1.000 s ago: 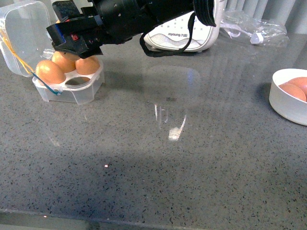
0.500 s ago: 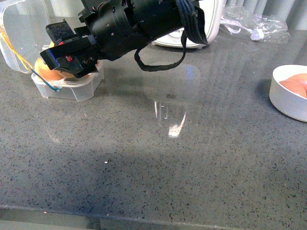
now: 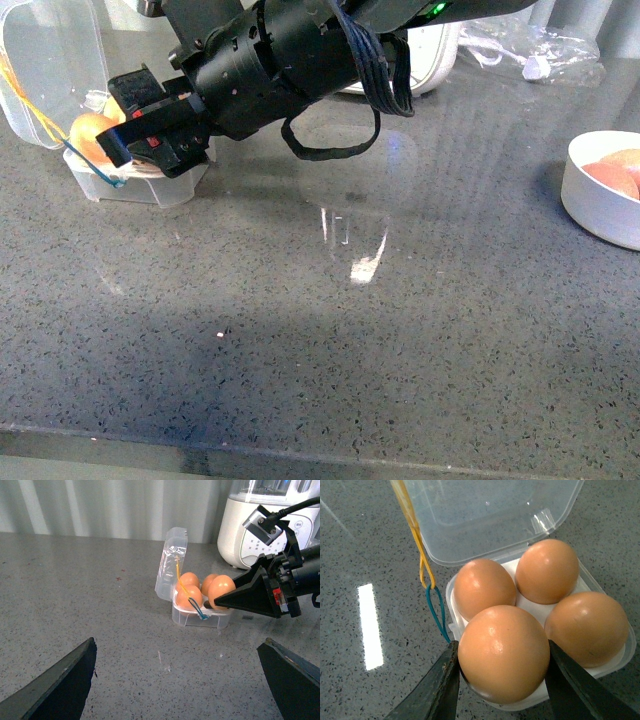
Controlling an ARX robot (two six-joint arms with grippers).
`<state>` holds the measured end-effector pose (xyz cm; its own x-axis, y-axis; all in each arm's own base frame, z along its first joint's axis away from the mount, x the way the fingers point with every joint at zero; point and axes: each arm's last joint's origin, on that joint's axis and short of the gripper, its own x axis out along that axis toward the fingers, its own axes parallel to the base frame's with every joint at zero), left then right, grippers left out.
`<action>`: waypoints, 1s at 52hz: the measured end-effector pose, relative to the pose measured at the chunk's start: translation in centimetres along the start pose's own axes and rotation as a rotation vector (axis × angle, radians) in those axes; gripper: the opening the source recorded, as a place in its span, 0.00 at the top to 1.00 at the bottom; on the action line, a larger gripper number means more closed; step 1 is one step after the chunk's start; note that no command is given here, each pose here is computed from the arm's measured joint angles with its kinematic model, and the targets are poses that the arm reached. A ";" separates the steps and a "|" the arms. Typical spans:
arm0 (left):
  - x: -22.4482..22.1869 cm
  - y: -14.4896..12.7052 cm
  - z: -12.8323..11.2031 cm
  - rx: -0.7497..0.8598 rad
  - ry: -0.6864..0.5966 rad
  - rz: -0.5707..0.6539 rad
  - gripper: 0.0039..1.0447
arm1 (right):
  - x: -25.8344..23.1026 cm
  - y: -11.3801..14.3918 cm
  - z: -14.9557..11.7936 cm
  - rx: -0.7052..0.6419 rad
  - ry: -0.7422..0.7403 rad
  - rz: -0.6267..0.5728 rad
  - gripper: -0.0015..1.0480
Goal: Put egg into box
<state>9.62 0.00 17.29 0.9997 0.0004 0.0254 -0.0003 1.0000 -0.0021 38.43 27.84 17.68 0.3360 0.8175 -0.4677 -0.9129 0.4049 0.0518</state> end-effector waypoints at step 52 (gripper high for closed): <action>0.0 0.0 0.0 0.000 0.000 0.000 0.06 | -26.4 1.1 -11.2 0.273 -0.274 -0.747 0.07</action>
<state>9.62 0.00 17.29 0.9997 0.0004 0.0254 -0.0003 1.0000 -0.0021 25.96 2.10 20.20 0.9063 0.3514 -0.2350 -0.3517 0.9352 0.0421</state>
